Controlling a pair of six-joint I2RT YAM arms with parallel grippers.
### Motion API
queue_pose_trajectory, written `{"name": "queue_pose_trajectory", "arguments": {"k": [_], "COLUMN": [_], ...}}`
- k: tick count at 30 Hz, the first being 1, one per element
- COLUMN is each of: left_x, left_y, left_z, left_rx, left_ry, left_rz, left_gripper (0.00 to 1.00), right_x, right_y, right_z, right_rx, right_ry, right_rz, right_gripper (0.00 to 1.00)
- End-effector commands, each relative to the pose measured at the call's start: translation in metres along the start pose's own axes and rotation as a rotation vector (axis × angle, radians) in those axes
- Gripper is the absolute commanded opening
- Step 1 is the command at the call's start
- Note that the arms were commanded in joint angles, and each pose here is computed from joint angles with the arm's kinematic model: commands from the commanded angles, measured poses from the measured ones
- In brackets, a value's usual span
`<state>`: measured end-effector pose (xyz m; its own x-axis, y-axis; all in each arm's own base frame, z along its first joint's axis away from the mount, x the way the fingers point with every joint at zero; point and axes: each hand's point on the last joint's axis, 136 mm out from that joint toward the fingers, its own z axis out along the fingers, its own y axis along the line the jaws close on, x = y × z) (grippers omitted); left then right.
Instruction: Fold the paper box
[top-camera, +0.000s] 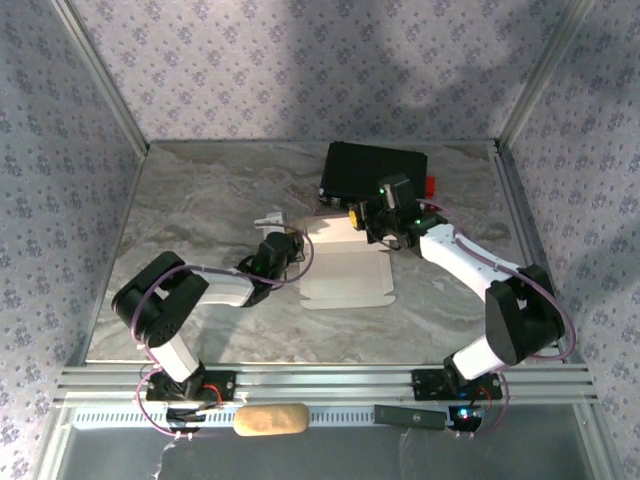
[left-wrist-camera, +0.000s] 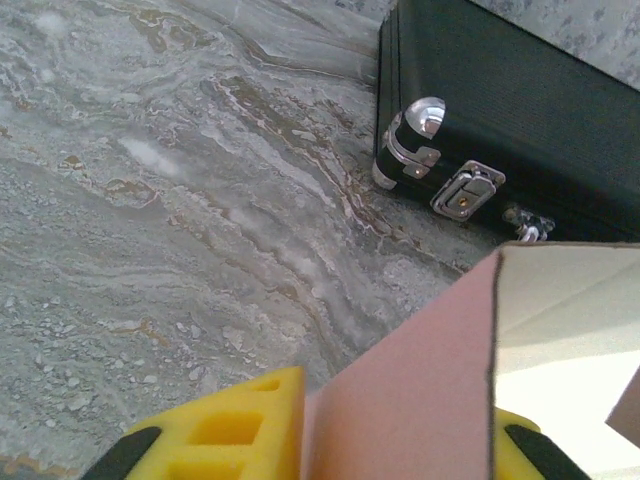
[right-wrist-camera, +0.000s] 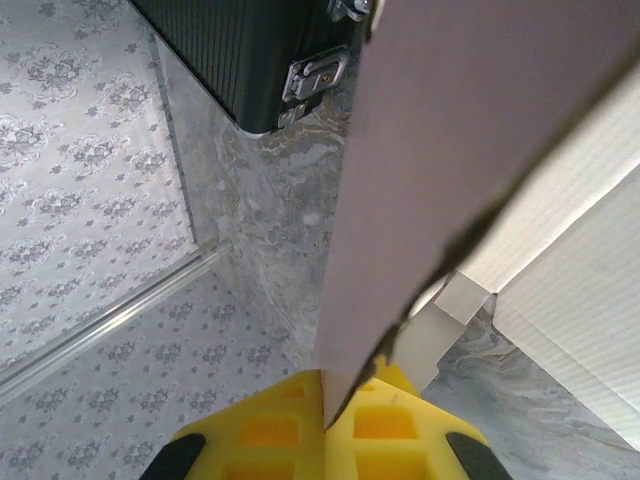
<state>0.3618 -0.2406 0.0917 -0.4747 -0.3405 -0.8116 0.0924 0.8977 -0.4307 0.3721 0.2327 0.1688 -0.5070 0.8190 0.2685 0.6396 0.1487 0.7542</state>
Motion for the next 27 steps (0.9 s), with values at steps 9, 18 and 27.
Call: {"name": "queue_pose_trajectory", "arguments": {"k": [9,18,27], "left_x": [0.0,-0.005,-0.003], "left_y": [-0.025,-0.045,-0.057], "left_z": [-0.004,-0.014,-0.021], "left_rx": [0.173,0.247,0.291], "left_ry": [-0.013,-0.019,-0.034], "left_rz": [-0.101,-0.082,-0.12], "left_gripper": [0.33,0.39,0.46], "right_x": [0.005,0.003,0.002], "right_y": [-0.022,-0.019,-0.018], "right_z": [0.005,0.004,0.003], "right_rx": [0.071,0.071,0.071], "right_ry": [0.072,0.07,0.073], "right_rz": [0.004,0.006,0.007], "right_gripper": [0.0,0.0,0.0]}}
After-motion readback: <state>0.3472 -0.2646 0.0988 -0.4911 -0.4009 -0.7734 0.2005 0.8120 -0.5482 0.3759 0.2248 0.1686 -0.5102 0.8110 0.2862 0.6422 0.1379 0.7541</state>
